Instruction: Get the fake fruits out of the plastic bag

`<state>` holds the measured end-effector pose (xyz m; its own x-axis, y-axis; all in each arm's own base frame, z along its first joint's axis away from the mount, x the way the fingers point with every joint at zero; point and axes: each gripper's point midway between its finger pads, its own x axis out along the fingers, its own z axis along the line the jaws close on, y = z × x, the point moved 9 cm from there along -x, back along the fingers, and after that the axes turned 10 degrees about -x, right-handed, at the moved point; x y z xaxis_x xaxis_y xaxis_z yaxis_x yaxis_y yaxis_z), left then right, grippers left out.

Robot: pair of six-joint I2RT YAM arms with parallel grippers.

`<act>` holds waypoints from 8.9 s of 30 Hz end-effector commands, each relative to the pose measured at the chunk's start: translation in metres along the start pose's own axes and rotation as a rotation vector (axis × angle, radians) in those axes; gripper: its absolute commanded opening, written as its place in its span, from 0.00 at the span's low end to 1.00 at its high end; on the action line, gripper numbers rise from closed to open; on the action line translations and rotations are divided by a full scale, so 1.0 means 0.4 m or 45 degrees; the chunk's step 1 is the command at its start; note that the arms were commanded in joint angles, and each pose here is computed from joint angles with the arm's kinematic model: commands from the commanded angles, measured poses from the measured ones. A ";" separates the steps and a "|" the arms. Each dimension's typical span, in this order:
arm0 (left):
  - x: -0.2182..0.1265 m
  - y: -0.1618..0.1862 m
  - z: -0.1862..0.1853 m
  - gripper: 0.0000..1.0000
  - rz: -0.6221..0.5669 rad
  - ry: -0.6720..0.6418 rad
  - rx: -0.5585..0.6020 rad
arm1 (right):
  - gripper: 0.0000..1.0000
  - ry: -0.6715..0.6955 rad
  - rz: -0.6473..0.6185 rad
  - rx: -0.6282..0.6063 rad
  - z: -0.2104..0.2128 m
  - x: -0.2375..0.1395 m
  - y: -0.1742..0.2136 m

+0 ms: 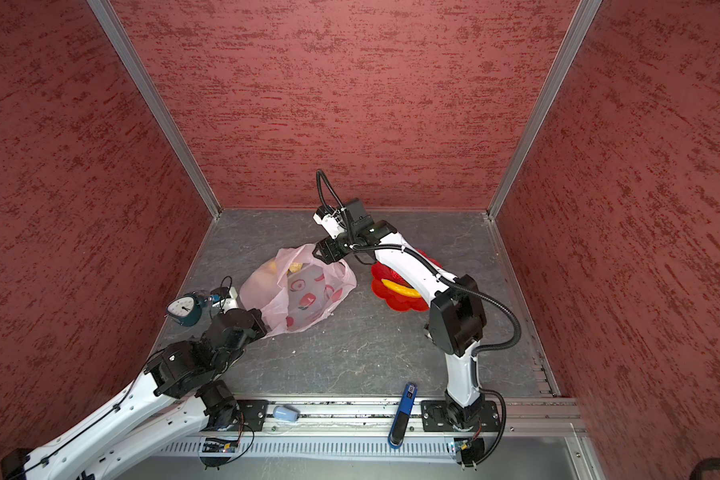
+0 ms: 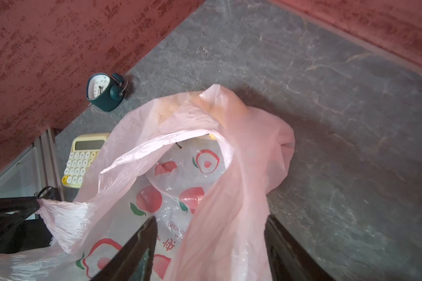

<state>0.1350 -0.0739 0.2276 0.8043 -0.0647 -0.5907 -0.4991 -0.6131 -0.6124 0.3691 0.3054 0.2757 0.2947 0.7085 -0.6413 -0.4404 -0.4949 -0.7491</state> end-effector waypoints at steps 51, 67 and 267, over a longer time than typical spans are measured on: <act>0.297 -0.604 -0.254 0.04 -0.214 0.320 -0.073 | 0.00 0.779 -0.758 0.012 -0.178 -0.048 -0.278; 0.169 -0.215 -0.133 0.03 0.123 0.109 0.003 | 0.04 0.561 -0.447 0.106 0.047 -0.066 0.055; -0.004 -0.109 -0.014 0.04 -0.231 0.281 -0.209 | 0.51 0.392 -0.066 0.087 0.554 -0.058 0.041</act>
<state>0.1572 -0.0509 0.2444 0.9176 -0.0892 -0.3874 -0.3181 -0.7491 -0.5811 0.1619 0.3898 0.3421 0.6022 0.5576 -0.5714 -0.3413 -0.4673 -0.8156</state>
